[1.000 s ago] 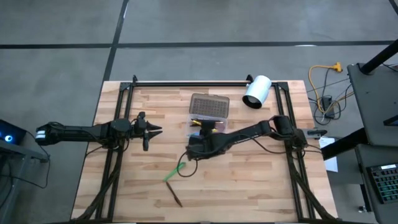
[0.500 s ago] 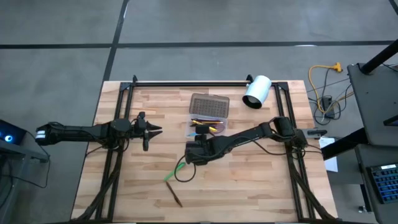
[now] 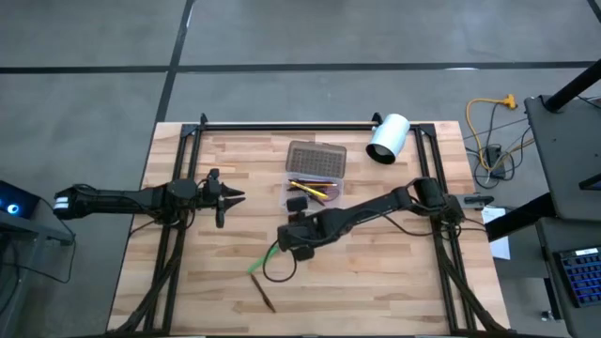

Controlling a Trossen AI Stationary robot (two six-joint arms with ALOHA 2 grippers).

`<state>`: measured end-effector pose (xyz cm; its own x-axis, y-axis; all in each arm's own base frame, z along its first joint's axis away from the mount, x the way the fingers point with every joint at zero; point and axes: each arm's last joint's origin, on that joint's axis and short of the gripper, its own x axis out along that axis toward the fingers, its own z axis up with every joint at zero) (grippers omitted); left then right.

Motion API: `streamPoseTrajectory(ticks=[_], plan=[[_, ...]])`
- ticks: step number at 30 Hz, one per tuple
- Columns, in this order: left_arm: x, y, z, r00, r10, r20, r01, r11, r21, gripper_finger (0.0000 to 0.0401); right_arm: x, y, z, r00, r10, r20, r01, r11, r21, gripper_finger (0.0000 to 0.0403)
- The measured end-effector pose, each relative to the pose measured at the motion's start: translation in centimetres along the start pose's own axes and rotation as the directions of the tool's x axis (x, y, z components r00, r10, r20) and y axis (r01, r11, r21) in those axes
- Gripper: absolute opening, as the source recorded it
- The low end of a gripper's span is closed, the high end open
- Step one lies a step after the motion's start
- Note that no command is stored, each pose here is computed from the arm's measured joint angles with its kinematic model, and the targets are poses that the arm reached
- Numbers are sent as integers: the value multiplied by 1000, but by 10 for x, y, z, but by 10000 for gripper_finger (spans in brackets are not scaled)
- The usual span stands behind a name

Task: Pick & place school supplies into a supply box
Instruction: Put the green pen into the supply box

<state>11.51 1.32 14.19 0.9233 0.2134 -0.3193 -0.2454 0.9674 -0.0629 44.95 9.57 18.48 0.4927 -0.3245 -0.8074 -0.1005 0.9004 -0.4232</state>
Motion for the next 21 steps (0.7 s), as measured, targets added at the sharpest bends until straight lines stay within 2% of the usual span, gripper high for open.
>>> streamPoseTrajectory(ticks=[4, 6, 12, 15, 21], plan=[[0, 0, 0, 1000, 0, 0, 0, 1000, 0, 69, -2, 7, 4, 986, 158, 51, -153, 984, -92, 68], [0, 0, 0, 1000, 0, 0, 0, 1000, 0, 69, -3, 10, 6, 977, 202, 72, -188, 969, -159, 68], [0, 0, 0, 1000, 0, 0, 0, 1000, 0, 69, -4, 18, 9, 969, 226, 96, -187, 933, -307, 68], [0, 0, 0, 1000, 0, 0, 0, 1000, 0, 69, 1, 20, 13, 968, 226, 108, -183, 932, -312, 68], [0, 0, 0, 1000, 0, 0, 0, 1000, 0, 69, 6, 24, 25, 942, 305, 140, -246, 911, -332, 68]])
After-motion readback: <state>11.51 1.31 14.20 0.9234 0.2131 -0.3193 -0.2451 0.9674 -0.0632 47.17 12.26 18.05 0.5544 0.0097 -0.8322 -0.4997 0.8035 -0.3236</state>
